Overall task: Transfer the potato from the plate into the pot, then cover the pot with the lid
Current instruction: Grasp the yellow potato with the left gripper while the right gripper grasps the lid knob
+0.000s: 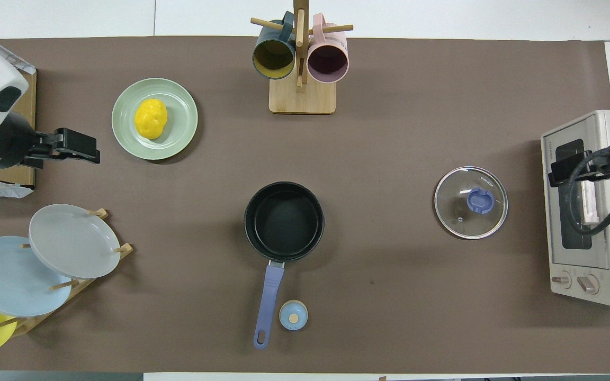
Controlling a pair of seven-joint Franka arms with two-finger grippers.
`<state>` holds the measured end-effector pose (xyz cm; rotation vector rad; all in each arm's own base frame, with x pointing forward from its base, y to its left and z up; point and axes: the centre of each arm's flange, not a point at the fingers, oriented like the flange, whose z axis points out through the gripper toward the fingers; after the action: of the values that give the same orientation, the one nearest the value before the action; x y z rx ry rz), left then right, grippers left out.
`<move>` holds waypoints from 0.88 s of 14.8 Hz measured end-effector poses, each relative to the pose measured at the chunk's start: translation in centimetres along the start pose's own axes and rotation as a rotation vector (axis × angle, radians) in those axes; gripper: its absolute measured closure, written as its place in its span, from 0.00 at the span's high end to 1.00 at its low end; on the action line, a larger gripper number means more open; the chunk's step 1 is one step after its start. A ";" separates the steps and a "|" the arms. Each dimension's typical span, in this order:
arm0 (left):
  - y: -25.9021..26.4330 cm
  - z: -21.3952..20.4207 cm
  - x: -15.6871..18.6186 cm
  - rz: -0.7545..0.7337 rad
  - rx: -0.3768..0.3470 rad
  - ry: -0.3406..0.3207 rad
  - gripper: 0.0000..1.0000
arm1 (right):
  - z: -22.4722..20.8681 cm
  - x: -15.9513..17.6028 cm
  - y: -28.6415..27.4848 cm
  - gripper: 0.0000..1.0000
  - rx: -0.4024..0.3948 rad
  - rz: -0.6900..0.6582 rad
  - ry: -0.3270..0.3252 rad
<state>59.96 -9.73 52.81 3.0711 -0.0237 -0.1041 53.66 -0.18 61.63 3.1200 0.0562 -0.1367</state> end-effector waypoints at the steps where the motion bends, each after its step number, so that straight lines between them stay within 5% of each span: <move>1: 0.3 2.1 2.0 0.003 -0.001 -0.011 1.00 | 0.0 0.0 0.0 1.00 0.000 0.000 0.000; 4: 0.6 8.1 7.2 0.010 0.011 -0.002 1.00 | 0.2 0.0 0.0 1.00 0.002 0.000 0.000; 7: 0.1 12.6 11.2 0.017 0.046 0.009 1.00 | 2.5 1.2 -0.3 1.00 0.010 -0.003 0.086; 13: 0.2 16.0 14.2 0.043 0.078 0.055 1.00 | 13.0 2.4 -3.3 1.00 0.009 -0.091 0.073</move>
<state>73.07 -11.22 35.95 3.1473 -0.0929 -0.0162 54.83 2.98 48.45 3.1315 0.1998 -0.0242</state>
